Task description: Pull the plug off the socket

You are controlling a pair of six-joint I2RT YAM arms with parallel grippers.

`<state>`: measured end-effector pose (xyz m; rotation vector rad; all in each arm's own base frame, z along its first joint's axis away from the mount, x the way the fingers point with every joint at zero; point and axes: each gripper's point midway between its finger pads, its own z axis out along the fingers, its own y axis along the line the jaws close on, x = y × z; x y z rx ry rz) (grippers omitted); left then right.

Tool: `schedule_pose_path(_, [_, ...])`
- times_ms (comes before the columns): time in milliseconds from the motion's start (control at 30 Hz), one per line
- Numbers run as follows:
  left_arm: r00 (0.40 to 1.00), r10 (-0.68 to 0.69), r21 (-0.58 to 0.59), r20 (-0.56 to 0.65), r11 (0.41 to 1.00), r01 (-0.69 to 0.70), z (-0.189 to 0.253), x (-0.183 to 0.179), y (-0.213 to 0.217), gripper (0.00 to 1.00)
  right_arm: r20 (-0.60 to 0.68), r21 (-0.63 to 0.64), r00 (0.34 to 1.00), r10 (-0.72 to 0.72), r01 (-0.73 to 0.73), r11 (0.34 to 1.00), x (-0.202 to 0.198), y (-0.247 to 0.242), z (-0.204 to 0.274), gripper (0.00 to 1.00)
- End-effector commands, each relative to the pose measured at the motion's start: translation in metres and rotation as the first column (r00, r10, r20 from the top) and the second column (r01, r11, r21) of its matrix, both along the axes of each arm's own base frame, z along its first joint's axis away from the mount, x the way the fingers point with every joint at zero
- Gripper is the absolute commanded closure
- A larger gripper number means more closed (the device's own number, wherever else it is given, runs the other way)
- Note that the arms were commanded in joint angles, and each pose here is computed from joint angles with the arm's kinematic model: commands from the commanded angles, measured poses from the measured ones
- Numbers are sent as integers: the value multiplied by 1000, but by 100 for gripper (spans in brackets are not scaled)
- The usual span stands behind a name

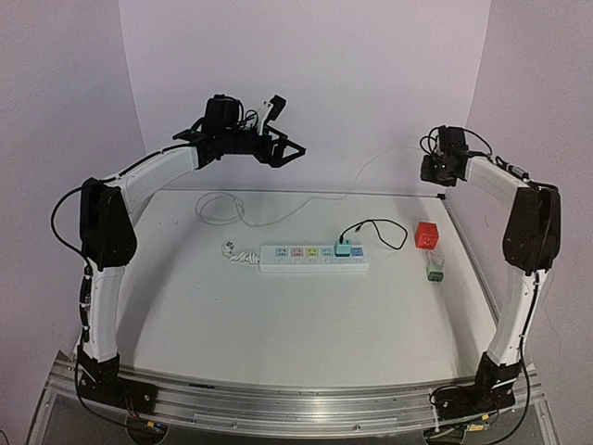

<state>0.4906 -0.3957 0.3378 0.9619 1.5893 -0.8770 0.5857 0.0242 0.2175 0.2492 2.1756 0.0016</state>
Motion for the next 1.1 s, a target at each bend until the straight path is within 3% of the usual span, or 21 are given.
schedule_pose_path(0, [996, -27, -16, 83, 999, 28, 43, -19, 6, 1, -140, -8, 988, -63, 62, 998, -34, -52, -27, 100])
schedule_pose_path(233, [998, -47, 0, 50, 999, 47, 34, -25, 7, 1, -304, 47, 951, -48, 65, 997, -89, -87, -81, 100])
schedule_pose_path(600, [998, -62, 7, 20, 998, 62, 27, -30, 7, 1, -497, 117, 864, 76, -20, 993, -143, -81, -154, 100])
schedule_pose_path(933, [998, -63, 7, 10, 998, 63, 24, -30, 7, 1, -575, 68, 809, 119, -97, 993, -147, -87, -185, 99])
schedule_pose_path(1067, [998, -63, 6, 12, 998, 63, 24, -30, 7, 1, -609, 56, 785, 112, -98, 994, -155, -89, -199, 92])
